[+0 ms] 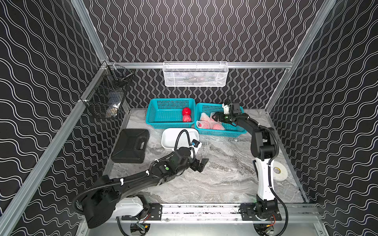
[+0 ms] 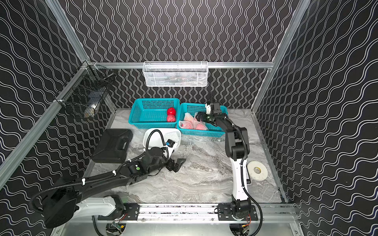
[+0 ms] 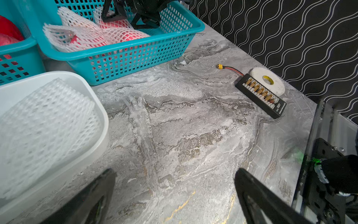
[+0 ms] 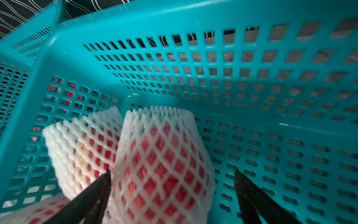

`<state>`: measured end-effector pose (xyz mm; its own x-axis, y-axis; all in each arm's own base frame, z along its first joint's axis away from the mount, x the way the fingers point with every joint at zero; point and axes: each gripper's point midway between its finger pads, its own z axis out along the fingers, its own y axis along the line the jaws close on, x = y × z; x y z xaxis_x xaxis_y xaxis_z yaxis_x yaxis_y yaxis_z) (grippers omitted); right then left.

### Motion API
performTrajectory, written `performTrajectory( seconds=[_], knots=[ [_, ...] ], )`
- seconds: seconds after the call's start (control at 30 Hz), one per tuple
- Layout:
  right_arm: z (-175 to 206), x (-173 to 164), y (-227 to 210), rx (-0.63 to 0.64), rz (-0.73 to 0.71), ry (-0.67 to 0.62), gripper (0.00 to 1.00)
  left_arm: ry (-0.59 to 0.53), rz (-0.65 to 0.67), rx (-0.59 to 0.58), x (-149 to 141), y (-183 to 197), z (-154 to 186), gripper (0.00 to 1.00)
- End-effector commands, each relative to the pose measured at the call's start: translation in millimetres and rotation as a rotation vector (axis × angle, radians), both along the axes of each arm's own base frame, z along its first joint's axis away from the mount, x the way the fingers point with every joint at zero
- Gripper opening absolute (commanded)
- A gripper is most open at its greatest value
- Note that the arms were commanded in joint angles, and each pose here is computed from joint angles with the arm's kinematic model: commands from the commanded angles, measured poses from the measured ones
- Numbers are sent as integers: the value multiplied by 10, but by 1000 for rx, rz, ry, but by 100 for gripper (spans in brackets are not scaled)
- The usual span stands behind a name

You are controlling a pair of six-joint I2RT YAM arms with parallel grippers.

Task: Remove foam nets from apples
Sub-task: Pick up the apple from the basket.

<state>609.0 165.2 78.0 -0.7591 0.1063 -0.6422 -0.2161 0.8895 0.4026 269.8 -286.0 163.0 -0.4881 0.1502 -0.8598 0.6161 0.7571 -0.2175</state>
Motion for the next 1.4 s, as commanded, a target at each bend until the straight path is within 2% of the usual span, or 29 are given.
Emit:
performTrajectory(
  seconds=[0.0,0.37,0.83,0.97,1.17,1.37],
  knots=[
    [-8,66,62,15,29,-15,100,-31,-8,-6,44,-45,55,99],
    [-223,200,148,45,53,11,100,-11,2,24,36,-8,-44,99],
    [-242,209,192,83,74,4,79,-4,22,49,65,22,-77,99],
    [-88,239,157,90,60,-27,69,-10,37,57,73,57,-56,99],
    [262,263,78,133,26,-93,58,-26,67,71,92,132,-11,99],
    [626,229,39,166,23,-150,57,-40,92,84,97,200,37,99]
  ],
)
